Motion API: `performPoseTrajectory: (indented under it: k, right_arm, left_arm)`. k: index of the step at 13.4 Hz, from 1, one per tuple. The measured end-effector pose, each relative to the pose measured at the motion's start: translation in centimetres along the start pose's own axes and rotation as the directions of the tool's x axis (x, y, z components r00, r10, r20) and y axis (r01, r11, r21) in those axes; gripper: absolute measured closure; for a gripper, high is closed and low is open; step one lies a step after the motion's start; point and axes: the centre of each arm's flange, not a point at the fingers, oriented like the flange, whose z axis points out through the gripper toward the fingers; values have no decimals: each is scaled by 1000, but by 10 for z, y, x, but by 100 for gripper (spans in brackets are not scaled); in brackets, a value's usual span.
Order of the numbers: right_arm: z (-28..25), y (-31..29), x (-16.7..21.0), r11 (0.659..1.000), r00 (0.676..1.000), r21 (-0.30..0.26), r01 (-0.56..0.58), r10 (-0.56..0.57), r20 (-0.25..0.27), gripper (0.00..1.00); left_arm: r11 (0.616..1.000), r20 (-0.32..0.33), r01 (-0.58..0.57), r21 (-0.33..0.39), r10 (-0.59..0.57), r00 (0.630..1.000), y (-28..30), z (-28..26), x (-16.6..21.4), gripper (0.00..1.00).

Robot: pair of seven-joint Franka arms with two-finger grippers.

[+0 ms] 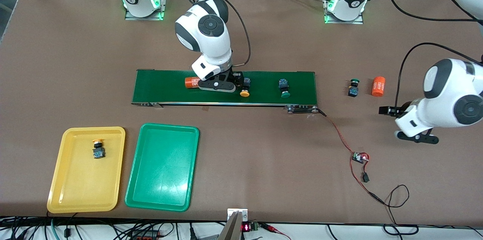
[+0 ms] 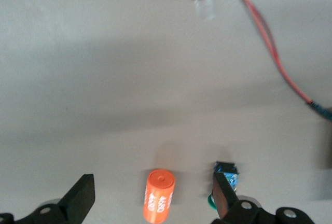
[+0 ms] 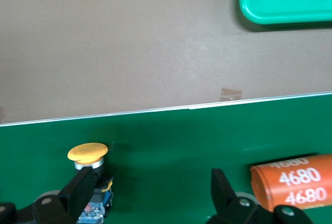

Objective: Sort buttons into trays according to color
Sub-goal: 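Grasp the yellow button with the right gripper while the left grasps battery, then drop the yellow button into the yellow tray while the left places battery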

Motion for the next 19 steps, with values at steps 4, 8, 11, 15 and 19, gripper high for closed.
performPoseTrajectory:
  k: [4, 8, 11, 15, 19]
  right_arm:
    - [5, -8, -5, 1000, 1000, 2, -16, 16, 6, 0]
    - [6, -9, -5, 1000, 1000, 2, -16, 16, 7, 0]
    - [25, -12, -15, 1000, 999, -18, -3, 4, 32, 0]
    - [37, -17, -28, 999, 998, -37, 6, -3, 63, 0]
    - [52, -14, -30, 998, 997, -56, 5, 0, 83, 26]
  left_arm:
    - [998, 56, -57, 16, 56, 997, -31, 62, -39, 0]
    - [999, 16, -50, -18, 50, 999, -18, 140, -80, 0]
    - [990, 19, -136, -28, 136, 990, -11, 161, -96, 2]
    - [947, -42, -321, -12, 320, 946, -15, 182, -101, 34]
    - [917, -43, -399, -9, 398, 916, -20, 184, -102, 49]
